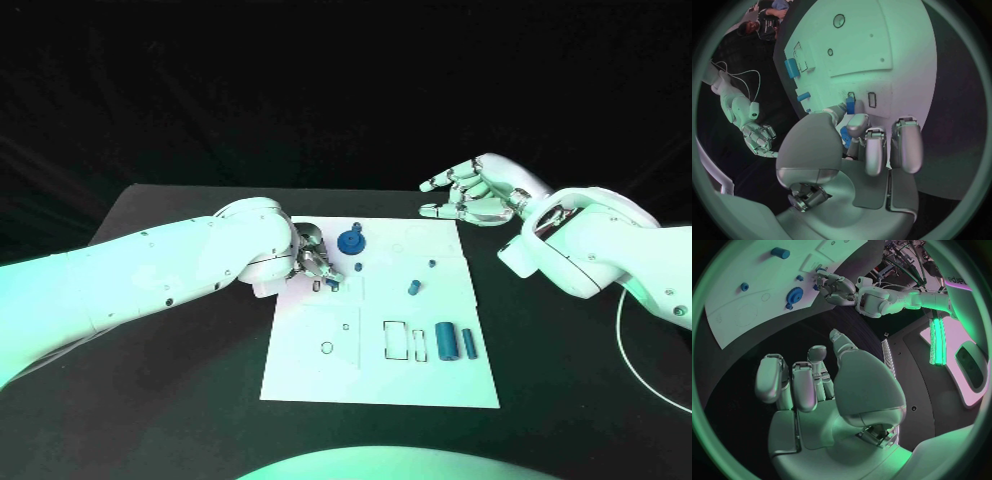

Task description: Assemble the parts on the task board

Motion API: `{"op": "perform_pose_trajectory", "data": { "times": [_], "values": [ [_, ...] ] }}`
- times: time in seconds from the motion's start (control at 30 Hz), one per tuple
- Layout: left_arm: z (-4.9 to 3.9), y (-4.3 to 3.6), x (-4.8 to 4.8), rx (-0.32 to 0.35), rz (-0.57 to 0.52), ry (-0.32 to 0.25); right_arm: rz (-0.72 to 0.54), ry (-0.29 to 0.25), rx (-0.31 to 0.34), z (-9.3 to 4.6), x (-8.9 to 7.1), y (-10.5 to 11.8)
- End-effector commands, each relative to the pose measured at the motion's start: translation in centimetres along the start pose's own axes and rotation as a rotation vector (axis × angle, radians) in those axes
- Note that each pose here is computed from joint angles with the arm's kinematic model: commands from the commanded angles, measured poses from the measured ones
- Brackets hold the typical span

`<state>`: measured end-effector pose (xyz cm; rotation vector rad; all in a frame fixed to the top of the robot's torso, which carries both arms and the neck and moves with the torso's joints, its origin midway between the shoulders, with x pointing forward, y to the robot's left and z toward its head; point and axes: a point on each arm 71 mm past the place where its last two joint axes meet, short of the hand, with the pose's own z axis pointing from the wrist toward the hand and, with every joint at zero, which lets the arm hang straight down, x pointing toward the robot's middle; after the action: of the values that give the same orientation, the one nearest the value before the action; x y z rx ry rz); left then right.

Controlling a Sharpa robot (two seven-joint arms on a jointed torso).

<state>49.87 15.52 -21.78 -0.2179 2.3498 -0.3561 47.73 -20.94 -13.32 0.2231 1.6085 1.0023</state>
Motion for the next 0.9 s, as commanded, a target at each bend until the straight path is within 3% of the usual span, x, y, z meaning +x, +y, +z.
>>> {"op": "perform_pose_trajectory", "data": {
  "times": [0.03, 0.9],
  "values": [
    [0.05, -0.05, 0.32, -0.004, 0.038, 0.034, -0.004, 0.017, -0.005, 0.02, 0.19, 0.07],
    [0.15, 0.14, 0.70, -0.009, 0.072, 0.073, 0.010, 0.022, 0.002, -0.09, 0.17, -0.01]
  ]
}}
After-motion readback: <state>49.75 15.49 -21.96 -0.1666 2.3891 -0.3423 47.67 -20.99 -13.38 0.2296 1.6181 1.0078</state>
